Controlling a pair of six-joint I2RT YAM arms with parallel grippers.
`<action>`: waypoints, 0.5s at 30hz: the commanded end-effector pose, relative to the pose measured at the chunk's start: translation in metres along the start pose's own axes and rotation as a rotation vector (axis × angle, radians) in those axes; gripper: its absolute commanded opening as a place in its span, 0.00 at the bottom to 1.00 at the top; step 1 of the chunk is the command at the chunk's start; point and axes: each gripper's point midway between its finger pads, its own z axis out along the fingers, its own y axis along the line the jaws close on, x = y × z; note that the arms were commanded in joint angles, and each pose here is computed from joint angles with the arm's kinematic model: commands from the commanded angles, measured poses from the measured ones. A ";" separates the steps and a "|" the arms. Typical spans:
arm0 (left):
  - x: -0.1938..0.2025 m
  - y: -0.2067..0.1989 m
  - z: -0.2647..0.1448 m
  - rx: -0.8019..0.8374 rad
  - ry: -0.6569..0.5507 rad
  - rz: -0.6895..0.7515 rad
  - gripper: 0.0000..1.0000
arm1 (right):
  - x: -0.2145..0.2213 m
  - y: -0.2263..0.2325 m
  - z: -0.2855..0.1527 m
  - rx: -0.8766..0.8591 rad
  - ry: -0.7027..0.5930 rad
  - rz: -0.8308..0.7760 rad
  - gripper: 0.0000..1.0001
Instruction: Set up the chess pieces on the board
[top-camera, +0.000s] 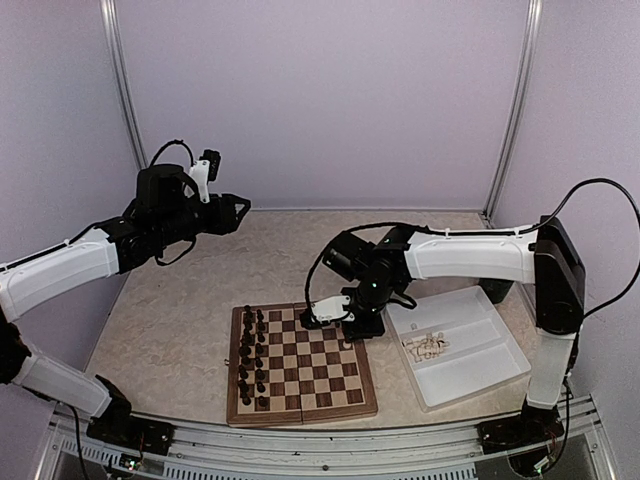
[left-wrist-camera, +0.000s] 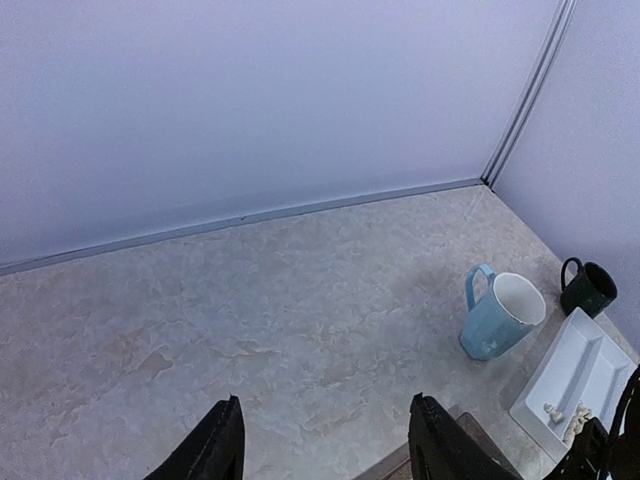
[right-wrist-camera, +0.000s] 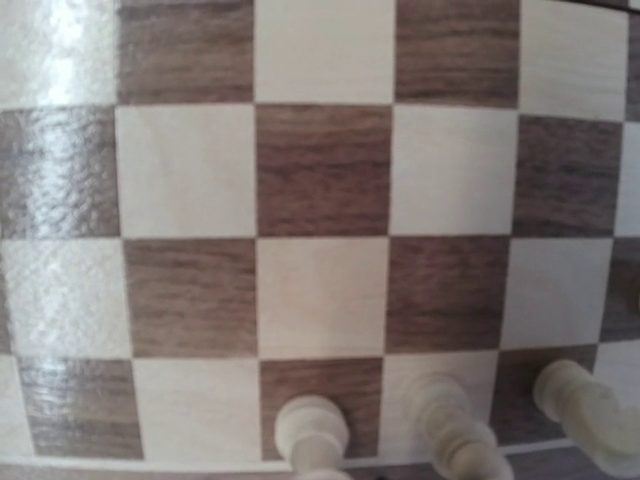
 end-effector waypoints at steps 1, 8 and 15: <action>-0.004 -0.001 0.001 0.010 -0.011 0.006 0.56 | -0.012 0.002 -0.001 -0.007 -0.022 -0.006 0.24; -0.002 -0.005 0.002 0.036 -0.002 0.008 0.56 | -0.003 0.009 -0.012 -0.013 0.001 -0.003 0.33; 0.004 -0.006 0.006 0.047 0.017 0.008 0.57 | 0.034 0.012 -0.047 0.024 -0.017 0.057 0.39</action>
